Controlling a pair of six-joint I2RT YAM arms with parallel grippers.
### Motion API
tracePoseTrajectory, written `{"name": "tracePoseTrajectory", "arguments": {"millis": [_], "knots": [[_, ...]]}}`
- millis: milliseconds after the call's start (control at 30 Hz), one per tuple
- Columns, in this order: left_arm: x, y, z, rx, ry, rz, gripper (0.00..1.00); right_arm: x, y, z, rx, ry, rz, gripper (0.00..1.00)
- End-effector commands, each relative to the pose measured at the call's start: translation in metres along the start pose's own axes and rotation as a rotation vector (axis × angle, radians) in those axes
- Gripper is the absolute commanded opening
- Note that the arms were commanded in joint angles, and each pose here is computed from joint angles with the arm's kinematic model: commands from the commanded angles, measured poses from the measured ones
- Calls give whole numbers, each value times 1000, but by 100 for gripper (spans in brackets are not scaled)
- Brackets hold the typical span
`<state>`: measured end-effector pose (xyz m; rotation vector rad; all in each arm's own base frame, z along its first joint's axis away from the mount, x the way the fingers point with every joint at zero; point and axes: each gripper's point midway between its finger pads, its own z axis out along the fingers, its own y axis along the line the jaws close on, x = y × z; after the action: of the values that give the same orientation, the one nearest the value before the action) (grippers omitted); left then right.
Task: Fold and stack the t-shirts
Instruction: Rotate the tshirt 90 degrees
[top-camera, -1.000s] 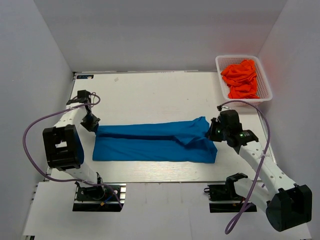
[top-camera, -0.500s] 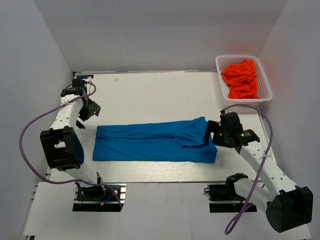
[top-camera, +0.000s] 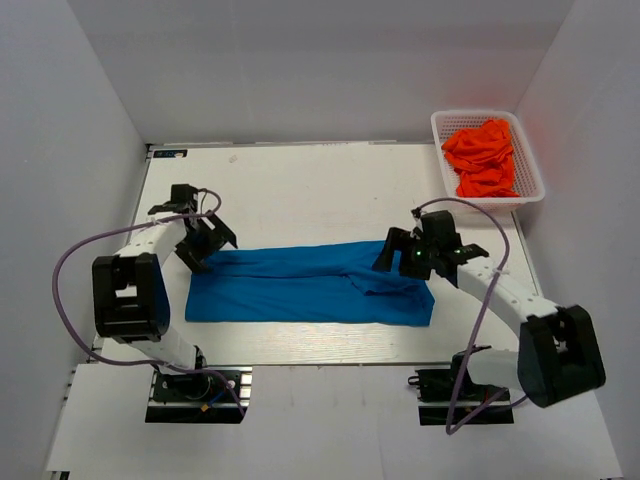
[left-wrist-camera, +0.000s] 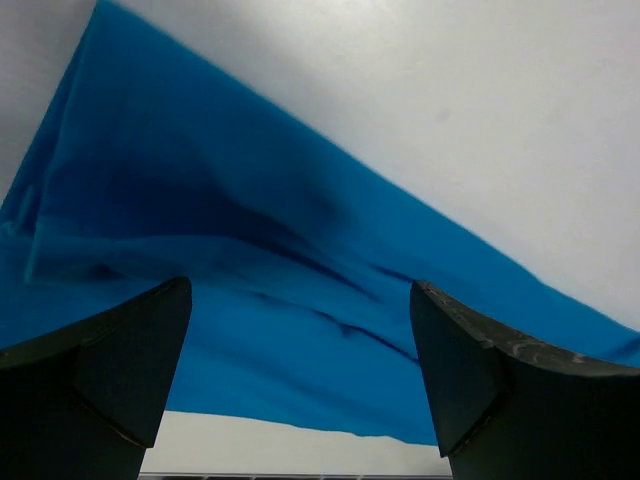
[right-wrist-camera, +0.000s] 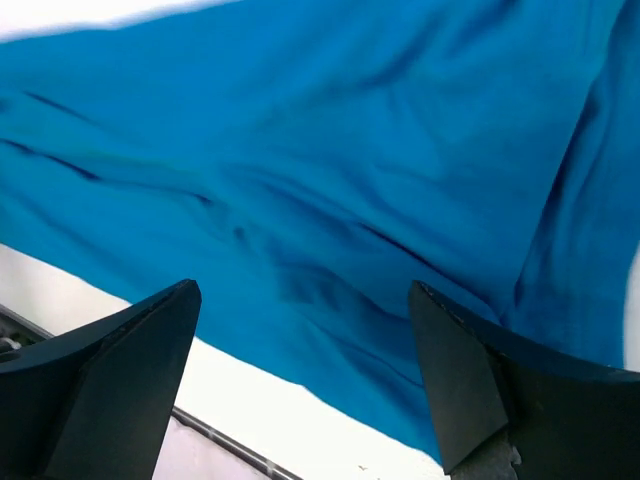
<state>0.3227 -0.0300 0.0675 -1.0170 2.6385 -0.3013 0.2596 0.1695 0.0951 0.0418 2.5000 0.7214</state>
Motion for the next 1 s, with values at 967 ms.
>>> {"name": "tracePoseTrajectory", "arguments": {"millis": [967], "knots": [[270,-37,-14,-172,613,589,100,-213,1,265,-73,17,70,90]]}}
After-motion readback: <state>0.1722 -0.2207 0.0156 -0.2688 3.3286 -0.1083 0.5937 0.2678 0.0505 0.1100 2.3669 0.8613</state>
